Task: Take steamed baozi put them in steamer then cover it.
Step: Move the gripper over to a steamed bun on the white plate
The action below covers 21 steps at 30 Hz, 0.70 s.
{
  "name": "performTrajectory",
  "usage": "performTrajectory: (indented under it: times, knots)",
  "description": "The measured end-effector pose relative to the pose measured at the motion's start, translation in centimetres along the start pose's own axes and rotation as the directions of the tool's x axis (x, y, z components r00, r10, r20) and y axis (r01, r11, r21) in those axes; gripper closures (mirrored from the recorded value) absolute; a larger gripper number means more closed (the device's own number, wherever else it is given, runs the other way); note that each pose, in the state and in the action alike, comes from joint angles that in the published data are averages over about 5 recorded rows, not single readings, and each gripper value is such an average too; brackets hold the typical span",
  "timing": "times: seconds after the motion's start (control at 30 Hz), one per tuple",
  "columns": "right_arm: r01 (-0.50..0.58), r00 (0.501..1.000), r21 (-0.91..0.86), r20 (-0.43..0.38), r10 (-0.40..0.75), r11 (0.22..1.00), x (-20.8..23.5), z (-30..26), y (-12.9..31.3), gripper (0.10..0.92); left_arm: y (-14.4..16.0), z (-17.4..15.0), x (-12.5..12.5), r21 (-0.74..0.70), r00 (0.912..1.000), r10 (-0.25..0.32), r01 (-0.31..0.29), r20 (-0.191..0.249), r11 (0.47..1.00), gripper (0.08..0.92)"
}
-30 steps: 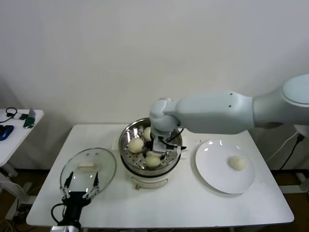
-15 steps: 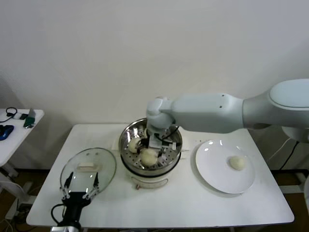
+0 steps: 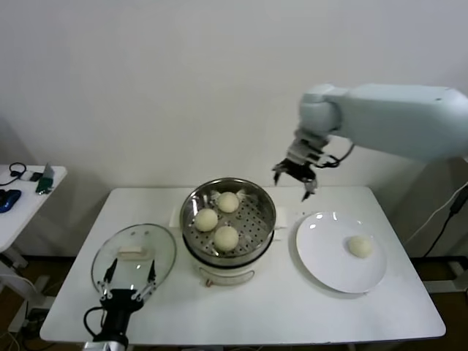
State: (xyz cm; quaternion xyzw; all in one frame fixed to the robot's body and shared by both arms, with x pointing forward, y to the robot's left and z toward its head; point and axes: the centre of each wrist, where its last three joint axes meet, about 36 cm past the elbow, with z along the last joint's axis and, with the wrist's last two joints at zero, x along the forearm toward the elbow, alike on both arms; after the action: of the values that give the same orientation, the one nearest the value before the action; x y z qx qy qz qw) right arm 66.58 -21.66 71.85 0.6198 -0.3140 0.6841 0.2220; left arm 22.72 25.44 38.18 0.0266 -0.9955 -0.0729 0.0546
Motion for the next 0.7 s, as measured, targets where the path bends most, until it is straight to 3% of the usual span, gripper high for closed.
performTrajectory:
  times: [0.3,0.7]
  knots:
    - [0.002,1.000,-0.365,-0.011,-0.007,0.931,-4.0,8.5,10.8,0.199,0.1,0.1,0.0,-0.001,1.0000,-0.001,0.001,-0.002,1.000,0.177]
    - [0.038,0.998,-0.550,-0.026,-0.063,0.834,-13.6,12.7,18.9,0.200,0.2,0.5,-0.1,0.001,0.9999,-0.008,0.008,-0.015,1.000,0.177]
